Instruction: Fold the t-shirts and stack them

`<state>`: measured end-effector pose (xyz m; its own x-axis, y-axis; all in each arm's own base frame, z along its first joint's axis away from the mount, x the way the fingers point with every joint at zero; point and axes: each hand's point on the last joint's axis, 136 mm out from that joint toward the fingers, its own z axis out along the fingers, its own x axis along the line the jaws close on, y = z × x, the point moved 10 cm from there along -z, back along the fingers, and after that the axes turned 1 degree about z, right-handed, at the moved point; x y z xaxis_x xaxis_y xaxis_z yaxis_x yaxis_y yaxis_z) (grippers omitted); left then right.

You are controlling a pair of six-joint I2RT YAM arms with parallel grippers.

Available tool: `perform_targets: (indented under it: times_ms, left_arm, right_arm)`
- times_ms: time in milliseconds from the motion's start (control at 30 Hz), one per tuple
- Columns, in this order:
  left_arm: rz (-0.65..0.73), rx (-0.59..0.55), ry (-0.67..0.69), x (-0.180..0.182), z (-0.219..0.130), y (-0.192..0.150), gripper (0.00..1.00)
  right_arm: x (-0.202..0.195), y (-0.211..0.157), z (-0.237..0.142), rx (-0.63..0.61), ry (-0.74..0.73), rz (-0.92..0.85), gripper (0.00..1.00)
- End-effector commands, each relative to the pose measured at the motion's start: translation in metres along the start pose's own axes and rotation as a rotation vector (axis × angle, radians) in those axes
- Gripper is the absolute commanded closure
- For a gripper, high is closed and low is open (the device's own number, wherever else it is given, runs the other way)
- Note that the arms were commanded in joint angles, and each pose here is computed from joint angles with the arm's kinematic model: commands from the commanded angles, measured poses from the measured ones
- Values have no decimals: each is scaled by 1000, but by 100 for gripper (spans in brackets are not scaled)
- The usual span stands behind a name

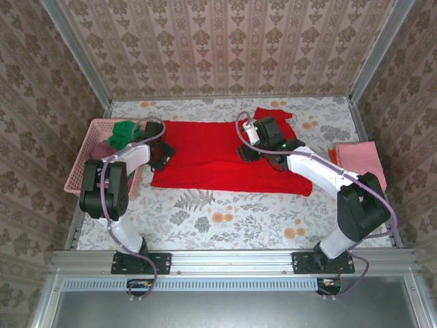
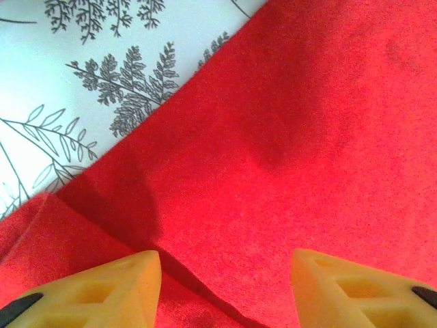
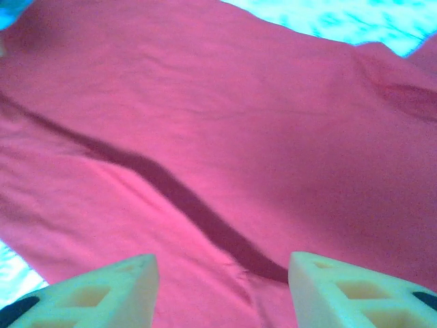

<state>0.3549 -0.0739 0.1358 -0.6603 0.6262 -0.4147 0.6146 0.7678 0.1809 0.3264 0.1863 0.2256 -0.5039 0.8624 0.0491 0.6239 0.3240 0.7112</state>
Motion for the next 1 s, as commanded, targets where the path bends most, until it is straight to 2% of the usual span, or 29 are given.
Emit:
perform_targets:
  times_ms: [0,167,300,433,567,733,967]
  left_arm:
    - [14,-17,-51,-6,-24,1,45]
    - [-20,-44,-47,13,-42,-8,43]
    - [-28,-45,-27,29,-52,-12,42]
    - [-38,-56,-20,41,-59,-14,42]
    - [-44,-64,-25,47,-65,-12,41]
    - [-45,-61,-28,49,-65,-13,41]
    - [-45,-53,-30,51,-61,-15,41]
  right_arm:
    - [39,-11,16,-4,176,-185,43]
    - [85,-9,56,-78,225,-484,41]
    - [114,-5,89,-100,271,-611,41]
    - [131,-5,119,-97,253,-711,41]
    - [135,-5,148,-70,220,-738,41]
    - [137,0,168,-20,186,-724,42]
    - [127,17,183,31,121,-606,46]
